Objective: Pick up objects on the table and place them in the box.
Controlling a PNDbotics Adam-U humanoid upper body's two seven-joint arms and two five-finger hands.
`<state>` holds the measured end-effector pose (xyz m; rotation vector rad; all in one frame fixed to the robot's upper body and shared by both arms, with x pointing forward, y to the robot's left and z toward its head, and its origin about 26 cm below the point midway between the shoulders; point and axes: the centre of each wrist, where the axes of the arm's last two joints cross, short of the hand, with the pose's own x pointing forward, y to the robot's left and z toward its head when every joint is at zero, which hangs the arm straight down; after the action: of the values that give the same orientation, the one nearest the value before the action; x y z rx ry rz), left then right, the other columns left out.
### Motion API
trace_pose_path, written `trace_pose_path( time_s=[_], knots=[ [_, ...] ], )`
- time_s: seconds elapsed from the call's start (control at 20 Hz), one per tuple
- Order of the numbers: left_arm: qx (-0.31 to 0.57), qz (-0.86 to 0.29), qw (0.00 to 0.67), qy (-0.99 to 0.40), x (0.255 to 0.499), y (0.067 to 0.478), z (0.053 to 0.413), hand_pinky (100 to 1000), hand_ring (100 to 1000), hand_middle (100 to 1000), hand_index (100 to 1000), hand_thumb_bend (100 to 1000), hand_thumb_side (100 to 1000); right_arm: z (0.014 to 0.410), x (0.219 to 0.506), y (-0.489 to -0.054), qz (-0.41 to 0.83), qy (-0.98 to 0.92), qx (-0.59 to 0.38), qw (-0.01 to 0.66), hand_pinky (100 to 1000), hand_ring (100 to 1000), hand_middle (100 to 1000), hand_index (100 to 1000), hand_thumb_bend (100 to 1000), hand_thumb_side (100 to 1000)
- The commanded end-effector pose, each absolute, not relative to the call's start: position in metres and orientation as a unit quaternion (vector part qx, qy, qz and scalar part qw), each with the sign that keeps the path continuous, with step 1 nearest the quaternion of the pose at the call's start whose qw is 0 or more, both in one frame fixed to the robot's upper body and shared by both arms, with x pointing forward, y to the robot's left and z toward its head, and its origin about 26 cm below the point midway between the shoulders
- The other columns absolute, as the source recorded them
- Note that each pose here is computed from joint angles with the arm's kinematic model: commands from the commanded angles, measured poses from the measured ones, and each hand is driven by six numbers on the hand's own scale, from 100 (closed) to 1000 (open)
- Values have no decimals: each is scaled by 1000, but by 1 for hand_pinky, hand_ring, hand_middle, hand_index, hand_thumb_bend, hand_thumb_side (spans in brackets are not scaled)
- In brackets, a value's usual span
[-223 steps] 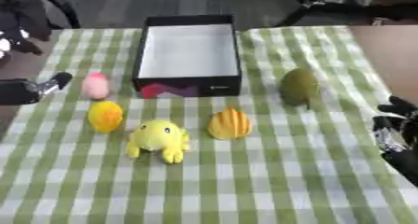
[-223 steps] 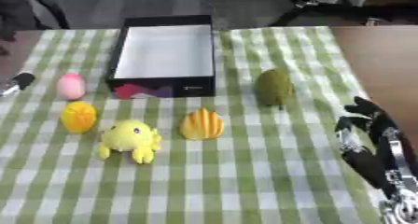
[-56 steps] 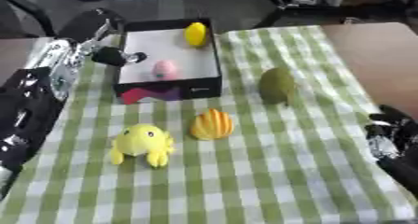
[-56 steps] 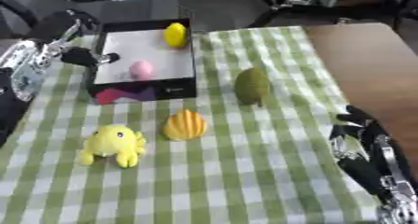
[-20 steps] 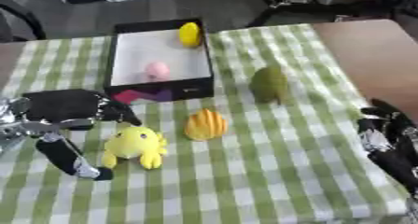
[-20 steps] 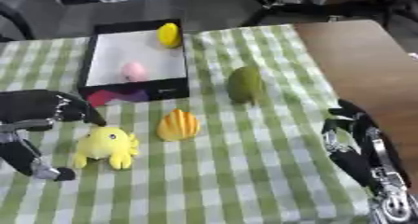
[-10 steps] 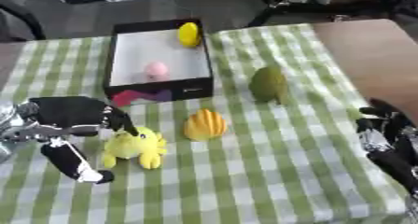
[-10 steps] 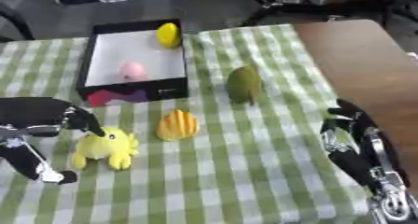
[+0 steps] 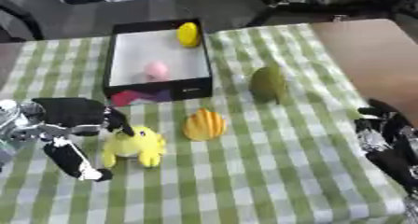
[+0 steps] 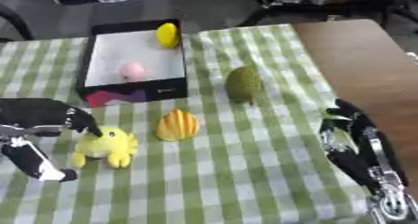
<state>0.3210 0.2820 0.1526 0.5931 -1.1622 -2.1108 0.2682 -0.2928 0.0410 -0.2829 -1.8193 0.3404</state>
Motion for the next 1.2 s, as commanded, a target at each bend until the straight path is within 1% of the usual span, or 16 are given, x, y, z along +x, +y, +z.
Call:
trace_pose_path(
  time_s=[0.05, 0.3, 0.45, 0.65, 0.8, 0.9, 0.95, 1.0, 1.1, 1.15, 1.2],
  knots=[
    [268, -789, 318, -452, 322, 288, 160, 806, 724, 794, 908, 456, 467, 48, 270, -297, 153, -787, -128, 584, 884, 726, 754, 903, 100, 400],
    [299, -774, 308, -466, 322, 291, 160, 840, 778, 834, 930, 463, 480, 48, 270, -296, 153, -787, -126, 584, 884, 726, 754, 903, 100, 402],
    [311, -767, 303, -473, 323, 290, 156, 844, 783, 836, 932, 465, 478, 48, 270, -296, 154, -787, -126, 584, 884, 726, 754, 903, 100, 400],
    [298, -777, 308, -462, 324, 289, 146, 839, 776, 832, 932, 462, 473, 48, 271, -296, 153, -788, -127, 583, 885, 726, 754, 903, 100, 400],
    [280, -786, 317, -451, 326, 288, 138, 818, 756, 818, 922, 461, 462, 48, 271, -296, 154, -788, -125, 583, 885, 726, 754, 903, 100, 402],
    [270, -787, 322, -452, 328, 286, 134, 793, 721, 786, 898, 431, 443, 48, 271, -296, 155, -788, -124, 583, 885, 726, 754, 903, 100, 401],
    [266, -785, 324, -456, 329, 285, 132, 759, 676, 750, 870, 326, 385, 48, 271, -296, 155, -788, -124, 583, 885, 726, 754, 903, 100, 401],
    [264, -782, 325, -461, 329, 284, 130, 744, 654, 731, 854, 280, 358, 48, 271, -296, 154, -788, -124, 583, 885, 726, 754, 903, 100, 401],
    [265, -775, 327, -471, 331, 282, 127, 705, 602, 672, 814, 160, 293, 48, 271, -295, 155, -788, -124, 583, 885, 726, 754, 904, 100, 402],
    [268, -771, 327, -477, 332, 282, 127, 663, 548, 606, 762, 100, 252, 48, 271, -295, 155, -788, -124, 583, 885, 726, 754, 903, 100, 402],
    [272, -766, 326, -483, 333, 282, 127, 654, 535, 591, 747, 100, 252, 48, 271, -295, 155, -788, -124, 583, 885, 726, 754, 903, 100, 402]
  ],
)
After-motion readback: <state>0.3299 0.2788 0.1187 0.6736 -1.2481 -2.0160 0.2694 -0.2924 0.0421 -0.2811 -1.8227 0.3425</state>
